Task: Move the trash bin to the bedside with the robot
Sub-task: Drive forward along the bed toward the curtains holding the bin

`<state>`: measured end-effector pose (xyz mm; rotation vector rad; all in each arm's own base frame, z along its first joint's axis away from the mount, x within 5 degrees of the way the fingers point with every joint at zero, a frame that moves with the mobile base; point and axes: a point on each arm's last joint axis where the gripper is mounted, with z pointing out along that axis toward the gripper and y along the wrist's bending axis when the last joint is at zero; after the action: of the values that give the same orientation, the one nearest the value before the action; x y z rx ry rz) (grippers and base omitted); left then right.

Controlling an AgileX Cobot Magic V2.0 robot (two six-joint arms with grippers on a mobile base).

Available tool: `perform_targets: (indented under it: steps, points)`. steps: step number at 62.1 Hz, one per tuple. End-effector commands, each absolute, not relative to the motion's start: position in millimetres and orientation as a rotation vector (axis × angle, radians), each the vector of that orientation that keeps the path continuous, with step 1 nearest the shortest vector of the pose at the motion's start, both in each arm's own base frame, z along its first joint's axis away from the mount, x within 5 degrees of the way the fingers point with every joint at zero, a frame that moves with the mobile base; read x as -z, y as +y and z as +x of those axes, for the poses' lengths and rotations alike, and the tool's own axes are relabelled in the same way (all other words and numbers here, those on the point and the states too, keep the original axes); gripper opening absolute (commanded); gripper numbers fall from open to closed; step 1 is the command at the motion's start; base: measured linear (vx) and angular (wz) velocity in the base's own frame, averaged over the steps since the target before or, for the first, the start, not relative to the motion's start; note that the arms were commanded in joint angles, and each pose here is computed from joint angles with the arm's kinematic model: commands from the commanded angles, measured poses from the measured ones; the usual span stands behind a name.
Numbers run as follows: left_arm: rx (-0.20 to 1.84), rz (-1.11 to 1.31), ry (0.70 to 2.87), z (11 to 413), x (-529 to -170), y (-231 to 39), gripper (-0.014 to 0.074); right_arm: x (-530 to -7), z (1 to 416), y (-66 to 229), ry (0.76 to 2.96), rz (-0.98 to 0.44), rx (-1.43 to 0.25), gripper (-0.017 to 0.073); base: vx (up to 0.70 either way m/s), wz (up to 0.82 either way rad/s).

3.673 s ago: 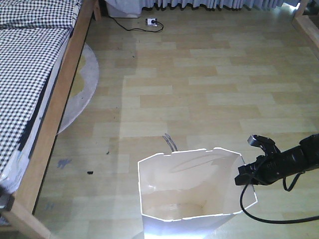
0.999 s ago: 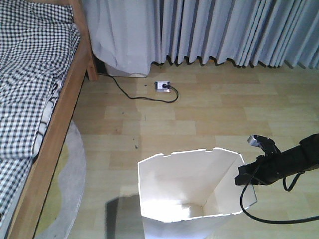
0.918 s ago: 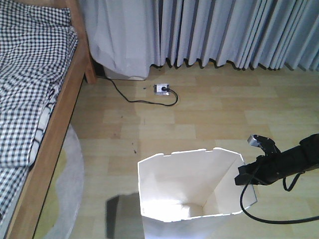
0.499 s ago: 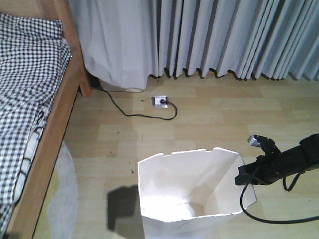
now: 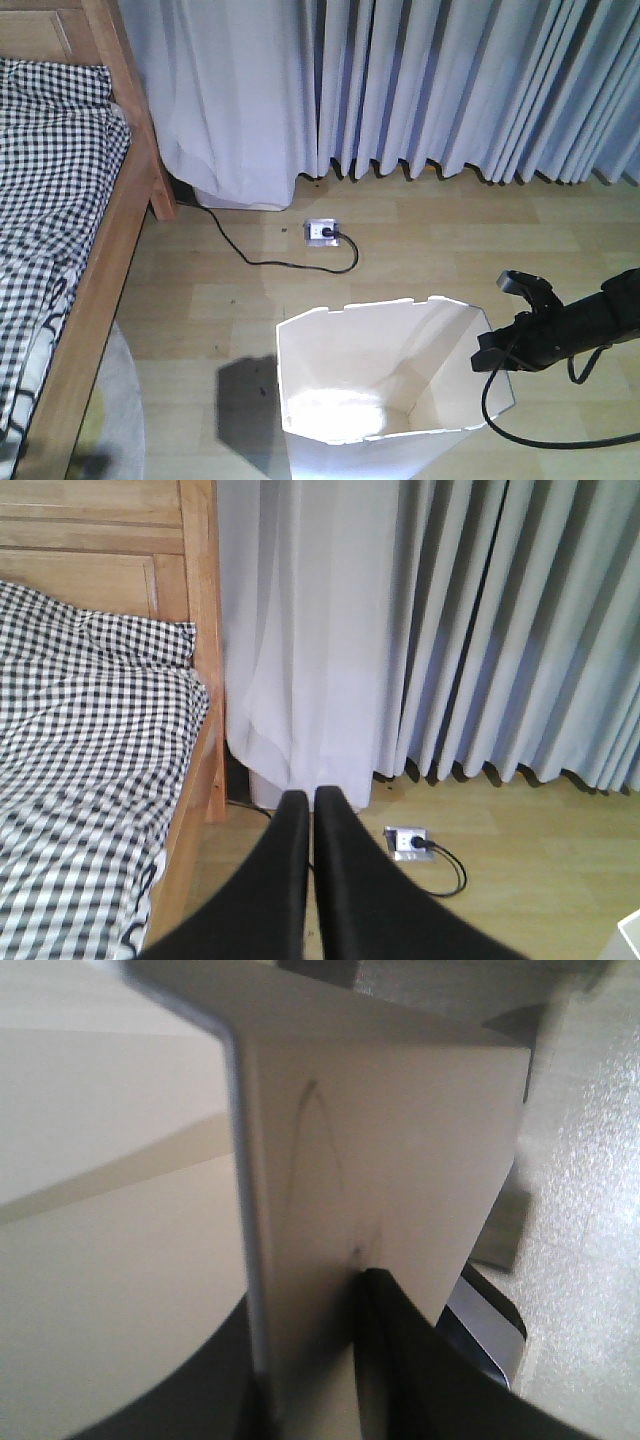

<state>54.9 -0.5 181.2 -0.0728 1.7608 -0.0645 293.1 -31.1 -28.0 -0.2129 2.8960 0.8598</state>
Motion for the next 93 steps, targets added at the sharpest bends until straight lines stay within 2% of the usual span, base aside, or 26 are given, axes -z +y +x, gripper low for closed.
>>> perform_targets:
  steps: [1,93]
  points:
    - [0.072,-0.080,1.698,55.5,-181.7,-0.4,-0.0006,-5.4,301.8,-18.7,2.739,-0.224,-1.125,-0.0003,0.23,0.01]
    - [0.072,-0.080,1.698,55.5,-181.7,-0.4,-0.0006,-5.4,301.9,-18.6,2.738,-0.222,-1.125,-0.0003,0.19,0.00]
